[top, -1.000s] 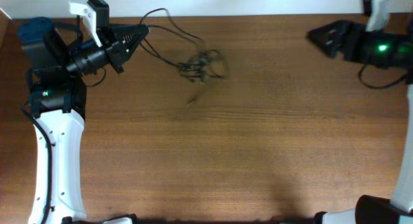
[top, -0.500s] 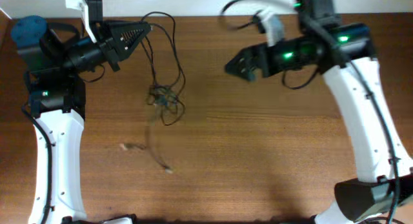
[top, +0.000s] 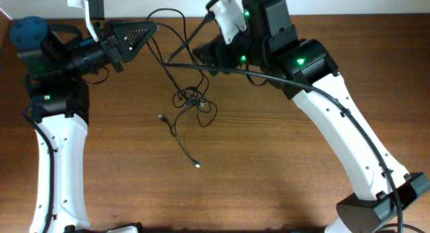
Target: Untangle cables
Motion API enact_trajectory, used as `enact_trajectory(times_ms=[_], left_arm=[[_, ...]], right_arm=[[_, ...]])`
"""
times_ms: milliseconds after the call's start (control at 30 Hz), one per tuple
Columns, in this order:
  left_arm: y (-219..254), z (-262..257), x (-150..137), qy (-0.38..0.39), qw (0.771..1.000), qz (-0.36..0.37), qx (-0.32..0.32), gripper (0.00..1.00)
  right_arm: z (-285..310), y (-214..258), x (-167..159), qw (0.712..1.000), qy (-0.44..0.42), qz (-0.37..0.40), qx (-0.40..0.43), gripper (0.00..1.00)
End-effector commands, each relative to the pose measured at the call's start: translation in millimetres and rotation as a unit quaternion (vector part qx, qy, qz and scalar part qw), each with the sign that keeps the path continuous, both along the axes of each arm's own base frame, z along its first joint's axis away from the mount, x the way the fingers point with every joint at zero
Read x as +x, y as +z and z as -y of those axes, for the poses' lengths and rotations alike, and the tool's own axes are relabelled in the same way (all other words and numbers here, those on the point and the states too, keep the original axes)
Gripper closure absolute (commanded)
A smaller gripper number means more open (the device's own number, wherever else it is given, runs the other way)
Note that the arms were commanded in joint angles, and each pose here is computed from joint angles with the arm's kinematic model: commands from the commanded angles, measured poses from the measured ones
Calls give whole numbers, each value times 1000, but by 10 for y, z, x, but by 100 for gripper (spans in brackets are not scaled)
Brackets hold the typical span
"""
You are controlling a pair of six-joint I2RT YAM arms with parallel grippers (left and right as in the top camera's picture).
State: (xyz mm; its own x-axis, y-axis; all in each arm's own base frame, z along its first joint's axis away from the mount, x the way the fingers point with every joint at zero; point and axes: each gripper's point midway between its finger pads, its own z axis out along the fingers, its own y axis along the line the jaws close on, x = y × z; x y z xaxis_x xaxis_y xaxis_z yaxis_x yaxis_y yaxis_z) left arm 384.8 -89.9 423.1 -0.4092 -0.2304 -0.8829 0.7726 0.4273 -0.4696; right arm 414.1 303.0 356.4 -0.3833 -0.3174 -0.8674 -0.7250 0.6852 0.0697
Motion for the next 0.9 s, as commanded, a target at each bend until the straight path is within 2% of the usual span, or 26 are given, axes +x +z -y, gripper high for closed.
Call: enact_trajectory(times_ms=[0,133,300,367,633,867], left_arm=[[82,21,-79,-9,1000,8,0,100],[78,21,-79,-9,1000,6,0,100],[78,21,-79,-9,1000,6,-1,100],[77,21,-78,-9,1000,6,0,100],[78,21,-79,-9,1000,6,-1,100],[74,168,-200,-53,999,-3,-4,100]], right_arm=[[12,219,98,999,-20,38,19,18],[-5,443,25,997,-6,62,42,18],[-55,504,5,996,8,68,54,19],[-100,538,-24,995,23,71,63,22],[-205,653,-93,991,57,83,87,22],[-357,611,158,987,52,114,100,25]])
